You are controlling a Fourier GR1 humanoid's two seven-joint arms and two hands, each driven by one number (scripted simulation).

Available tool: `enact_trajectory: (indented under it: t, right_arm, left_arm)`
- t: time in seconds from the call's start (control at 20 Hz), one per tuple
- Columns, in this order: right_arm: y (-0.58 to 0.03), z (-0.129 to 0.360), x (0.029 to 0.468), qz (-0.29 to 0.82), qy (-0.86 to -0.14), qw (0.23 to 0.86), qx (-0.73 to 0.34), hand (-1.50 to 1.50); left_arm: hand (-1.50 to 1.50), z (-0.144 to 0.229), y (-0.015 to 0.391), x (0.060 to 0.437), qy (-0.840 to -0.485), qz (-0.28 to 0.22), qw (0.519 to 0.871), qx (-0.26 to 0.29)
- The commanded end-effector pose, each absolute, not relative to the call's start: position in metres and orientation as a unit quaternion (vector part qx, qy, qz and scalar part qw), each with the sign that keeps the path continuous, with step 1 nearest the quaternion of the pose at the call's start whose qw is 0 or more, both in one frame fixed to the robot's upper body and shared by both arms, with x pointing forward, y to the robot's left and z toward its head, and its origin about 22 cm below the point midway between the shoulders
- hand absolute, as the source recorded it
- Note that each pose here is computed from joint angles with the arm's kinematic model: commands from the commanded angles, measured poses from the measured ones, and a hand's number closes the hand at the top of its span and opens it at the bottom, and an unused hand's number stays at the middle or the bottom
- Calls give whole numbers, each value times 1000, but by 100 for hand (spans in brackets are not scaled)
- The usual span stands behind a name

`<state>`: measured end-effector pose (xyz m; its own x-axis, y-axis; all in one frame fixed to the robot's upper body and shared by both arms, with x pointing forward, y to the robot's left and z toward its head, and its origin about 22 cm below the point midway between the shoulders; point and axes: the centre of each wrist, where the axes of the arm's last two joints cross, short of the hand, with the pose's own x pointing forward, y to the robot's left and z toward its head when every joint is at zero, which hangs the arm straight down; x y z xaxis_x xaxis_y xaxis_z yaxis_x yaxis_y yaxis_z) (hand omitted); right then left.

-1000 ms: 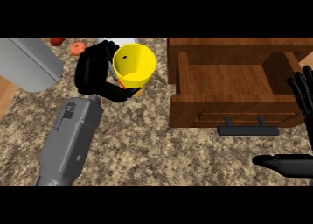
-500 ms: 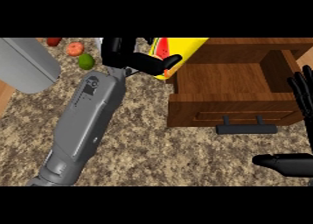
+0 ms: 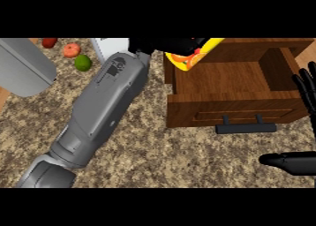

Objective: Pick up the cup, place it into the drawer and close the drawer

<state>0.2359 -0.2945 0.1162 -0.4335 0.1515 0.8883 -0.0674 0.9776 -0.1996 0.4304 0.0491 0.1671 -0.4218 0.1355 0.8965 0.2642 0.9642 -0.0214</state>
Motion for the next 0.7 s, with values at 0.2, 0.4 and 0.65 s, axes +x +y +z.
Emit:
enact_trajectory:
  t: [0.2, 0.4, 0.65]
  right_arm:
    - [-303, 104, 224, 120, -840, 529, -17, -150]
    - [-284, 104, 237, 101, -842, 529, -23, -150]
    - [-289, 105, 249, 107, -844, 526, -18, -150]
  left_arm:
    - [150, 152, 25, 429, -824, -80, 554, -85]
    - [150, 126, 31, 428, -813, -104, 566, -93]
    - [150, 125, 18, 425, -801, -135, 581, -45]
